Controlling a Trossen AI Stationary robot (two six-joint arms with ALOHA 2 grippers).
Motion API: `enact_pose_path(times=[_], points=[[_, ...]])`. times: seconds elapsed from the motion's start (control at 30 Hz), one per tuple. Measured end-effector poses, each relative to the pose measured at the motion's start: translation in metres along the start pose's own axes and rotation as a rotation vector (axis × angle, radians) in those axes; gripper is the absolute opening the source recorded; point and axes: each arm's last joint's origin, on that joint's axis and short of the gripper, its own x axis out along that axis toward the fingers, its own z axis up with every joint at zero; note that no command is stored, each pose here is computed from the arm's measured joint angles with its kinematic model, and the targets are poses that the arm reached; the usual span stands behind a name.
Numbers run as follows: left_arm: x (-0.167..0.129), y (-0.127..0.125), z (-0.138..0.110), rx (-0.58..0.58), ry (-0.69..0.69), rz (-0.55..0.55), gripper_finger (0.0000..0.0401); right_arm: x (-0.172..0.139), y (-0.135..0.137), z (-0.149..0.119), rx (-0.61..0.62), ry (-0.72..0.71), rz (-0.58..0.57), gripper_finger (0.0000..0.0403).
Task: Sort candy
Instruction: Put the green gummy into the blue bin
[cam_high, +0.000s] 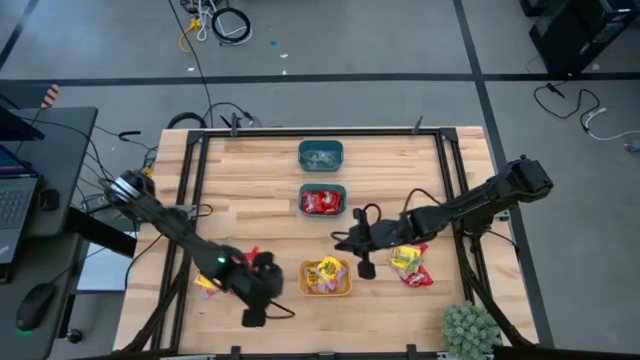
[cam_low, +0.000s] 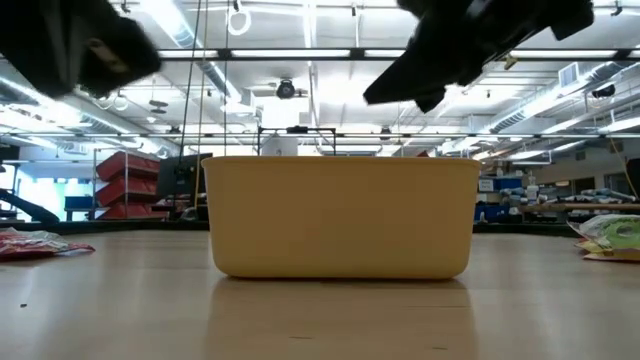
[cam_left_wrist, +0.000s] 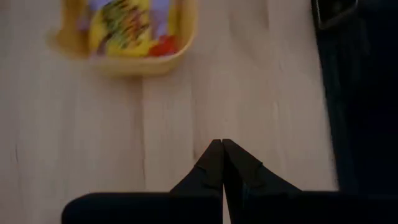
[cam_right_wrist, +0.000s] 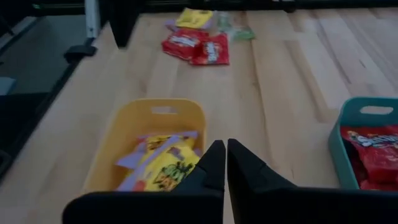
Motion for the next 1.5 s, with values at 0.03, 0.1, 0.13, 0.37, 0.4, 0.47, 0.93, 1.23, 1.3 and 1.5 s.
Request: enact_pose_path(times=[0.03, 0.1, 0.13, 0.37, 0.4, 0.47, 0.93, 1.23, 1.3, 1.5], points=[[-0.008, 0.002, -0.004, -0.063, 0.001, 0.004, 0.0001, 0.004, -0.001, -0.001, -0.001, 0.007, -0.014, 0.0005], [-0.021, 0.01, -0.011, -0.196, 0.022, 0.033, 0.0001, 0.011, -0.002, -0.002, -0.002, 0.016, -0.045, 0.0006], [-0.025, 0.013, -0.014, -0.255, 0.03, 0.047, 0.0001, 0.014, -0.002, -0.003, -0.003, 0.023, -0.054, 0.0008], [-0.032, 0.027, -0.035, -0.388, 0.179, 0.152, 0.0009, 0.021, -0.006, -0.011, -0.014, 0.077, -0.09, 0.0041], [-0.03, 0.029, -0.038, -0.386, 0.19, 0.169, 0.0009, 0.02, -0.006, -0.01, -0.015, 0.079, -0.1, 0.0048], [-0.028, 0.033, -0.042, -0.381, 0.191, 0.217, 0.0005, 0.016, -0.007, -0.009, -0.018, 0.086, -0.112, 0.0063], [-0.052, 0.089, -0.08, -0.814, 0.273, 0.503, 0.0014, 0.013, -0.009, -0.005, -0.016, 0.057, -0.157, 0.0133], [-0.029, 0.111, -0.089, -0.741, 0.307, 0.431, 0.0083, 0.009, -0.011, -0.008, -0.039, 0.112, -0.168, 0.0135], [-0.025, 0.11, -0.082, -0.664, 0.235, 0.392, 0.0085, 0.0, -0.012, -0.011, -0.007, 0.183, -0.199, 0.0135], [-0.023, 0.11, -0.064, -0.431, -0.045, 0.477, 0.0041, -0.038, -0.001, -0.017, 0.159, 0.375, -0.233, 0.0135]])
